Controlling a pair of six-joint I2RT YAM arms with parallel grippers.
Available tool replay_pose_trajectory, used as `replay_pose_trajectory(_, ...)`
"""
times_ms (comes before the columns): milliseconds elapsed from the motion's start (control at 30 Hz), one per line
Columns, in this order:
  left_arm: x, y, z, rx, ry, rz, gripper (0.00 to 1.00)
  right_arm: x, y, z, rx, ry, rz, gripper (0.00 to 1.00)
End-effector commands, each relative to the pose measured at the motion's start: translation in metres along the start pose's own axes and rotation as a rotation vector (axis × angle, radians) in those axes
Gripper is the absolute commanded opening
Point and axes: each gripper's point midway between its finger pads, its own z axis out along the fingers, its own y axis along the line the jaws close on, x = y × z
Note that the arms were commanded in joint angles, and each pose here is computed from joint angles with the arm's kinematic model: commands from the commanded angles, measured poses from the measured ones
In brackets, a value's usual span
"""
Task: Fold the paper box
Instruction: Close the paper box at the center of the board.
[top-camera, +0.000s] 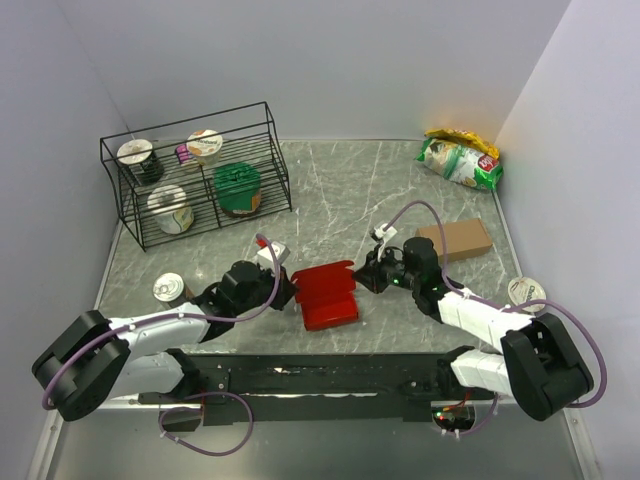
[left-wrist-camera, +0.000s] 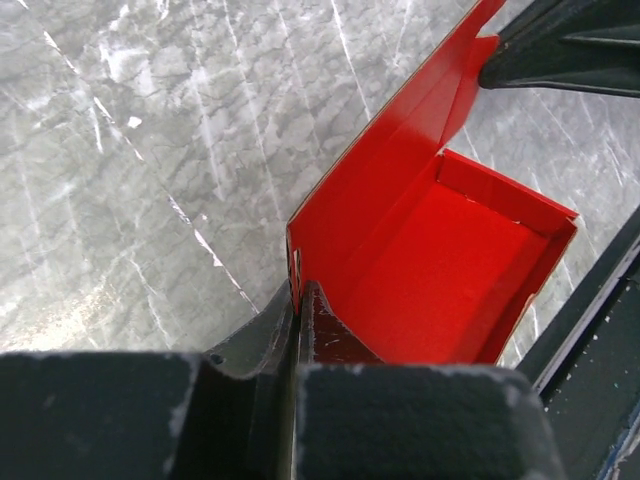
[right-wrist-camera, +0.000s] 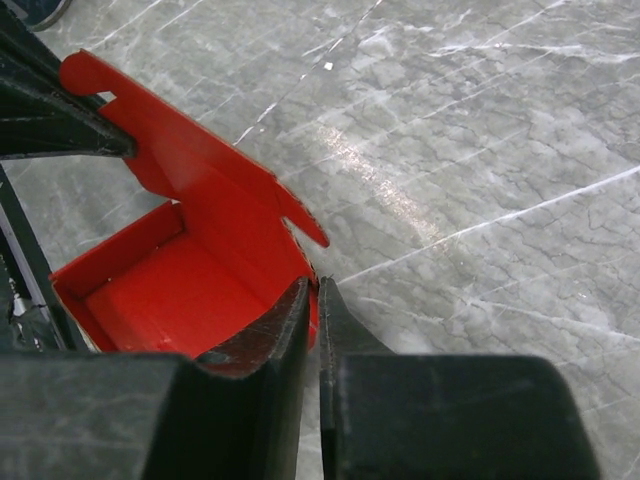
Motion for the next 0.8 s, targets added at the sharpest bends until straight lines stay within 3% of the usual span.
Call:
replay_pose_trajectory(0,-0.020,-0.006,0.006,0.000,-0.046,0.038,0.04,-0.029,0.023,0.000,-0.085,-0.074,-0.033,0.10)
replay_pose_trajectory(100,-0.021,-0.006,0.008,-0.014,-0.047,0.031,0.01,-0.030,0.027,0.000,-0.072,-0.081,-0.034,0.00)
replay_pose_trajectory(767,-0.046,-0.038,0.019,-0.042,-0.138,0.056,0.01,-0.039,0.055,0.009,-0.058,-0.134,-0.069,0.00)
